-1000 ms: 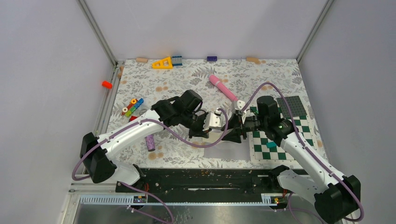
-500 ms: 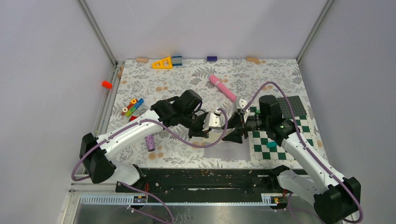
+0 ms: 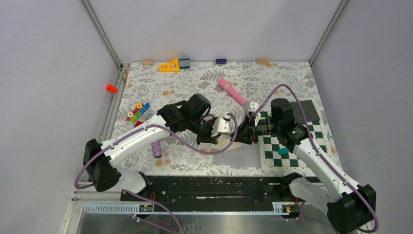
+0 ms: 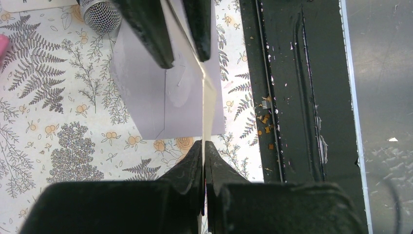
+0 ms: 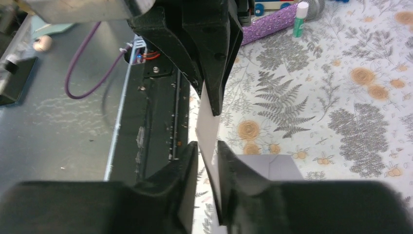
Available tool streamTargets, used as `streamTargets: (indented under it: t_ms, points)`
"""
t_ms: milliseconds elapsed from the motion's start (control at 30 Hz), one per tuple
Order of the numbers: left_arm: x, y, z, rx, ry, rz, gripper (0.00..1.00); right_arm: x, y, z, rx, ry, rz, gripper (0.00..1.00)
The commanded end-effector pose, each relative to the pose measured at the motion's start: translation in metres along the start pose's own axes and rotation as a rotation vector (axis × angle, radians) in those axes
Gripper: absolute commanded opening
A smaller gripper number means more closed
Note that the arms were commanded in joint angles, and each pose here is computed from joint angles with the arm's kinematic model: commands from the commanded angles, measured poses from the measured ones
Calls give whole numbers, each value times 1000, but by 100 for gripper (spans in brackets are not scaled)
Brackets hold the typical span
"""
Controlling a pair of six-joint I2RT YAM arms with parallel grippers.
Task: Place the letter into the envelope and seal it
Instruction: Fold the letter.
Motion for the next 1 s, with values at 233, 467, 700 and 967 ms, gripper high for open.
streamTargets:
  t_ms: [233,467,700,967]
  points:
    - [3,14,-9,-50,40,54,0,-1,9,-14,-7,-41,-88,33]
    - [3,14,-10,-50,42,55,0,2,12,-16,-18,-30,-87,0]
    - [3,15,-11,-50,48,58,0,4,15,-21,-28,-54,-112,51]
    - [3,16,-13,-51,48,60,0,-2,13,-25,-29,-89,-111,21]
Point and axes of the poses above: each gripper's point midway between its finger pads, its own z axis out along the fingers, its own x axis along the line the jaws close on, y = z × x, the point moved 5 cm from there along -z, back along the fingers, and after that the axes turned 12 degrees about z, right-handed, at the moved point
